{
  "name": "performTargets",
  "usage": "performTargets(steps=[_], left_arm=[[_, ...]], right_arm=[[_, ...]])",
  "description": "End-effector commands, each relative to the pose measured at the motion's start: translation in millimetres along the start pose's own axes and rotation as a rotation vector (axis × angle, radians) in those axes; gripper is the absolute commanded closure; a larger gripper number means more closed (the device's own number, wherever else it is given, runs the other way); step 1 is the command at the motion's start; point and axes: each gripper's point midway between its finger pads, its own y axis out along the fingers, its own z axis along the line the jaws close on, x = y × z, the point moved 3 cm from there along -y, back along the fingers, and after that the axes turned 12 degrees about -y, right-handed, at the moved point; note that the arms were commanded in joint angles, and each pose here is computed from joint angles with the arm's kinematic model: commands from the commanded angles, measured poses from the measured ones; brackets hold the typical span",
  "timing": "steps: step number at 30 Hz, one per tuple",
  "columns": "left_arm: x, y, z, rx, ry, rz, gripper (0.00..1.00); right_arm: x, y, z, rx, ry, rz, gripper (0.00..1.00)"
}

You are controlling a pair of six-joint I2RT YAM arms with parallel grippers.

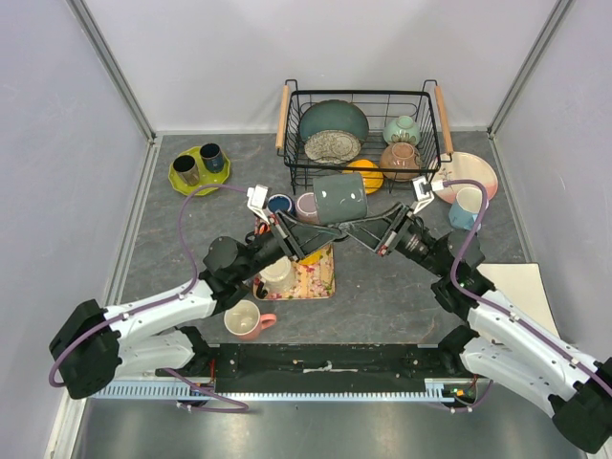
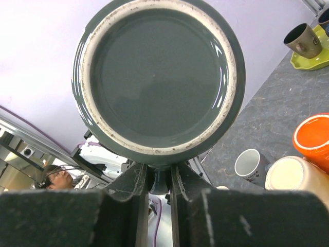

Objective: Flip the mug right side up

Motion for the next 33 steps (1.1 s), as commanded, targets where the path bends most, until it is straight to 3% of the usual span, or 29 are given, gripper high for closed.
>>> performTargets(steps=[1, 6, 9, 13, 16, 24, 29, 33], left_arm=[[-47, -12, -19, -0.082, 0.029, 0.271, 0.98], [-41, -16, -9, -0.032, 0.063, 0.226, 0.94], [-36, -19, -7, -0.019, 0.071, 0.191, 0.82], [-32, -22, -6, -0.011, 0.082, 0.169, 0.58], [-28, -26, -8, -0.008, 0.088, 0.155, 0.47], [-18, -54, 1, 0.084, 0.144, 0.080, 0.39], [-10, -81, 9, 0.204, 0.213, 0.023, 0.37], [15, -107, 19, 0.356, 0.273, -0.149, 0.37]], right_arm=[[13, 12, 12, 0.021, -0.110, -0.001, 1.00], [10, 8, 1, -0.047, -0.175, 0.031, 1.00], [10, 6, 1, -0.056, -0.184, 0.037, 1.00], [11, 3, 3, -0.058, -0.202, 0.037, 1.00], [14, 1, 4, -0.078, -0.221, 0.044, 1.00], [23, -12, 5, -0.155, -0.376, 0.089, 1.00], [25, -25, -5, -0.267, -0.504, 0.195, 1.00], [23, -32, -18, -0.336, -0.606, 0.294, 1.00]])
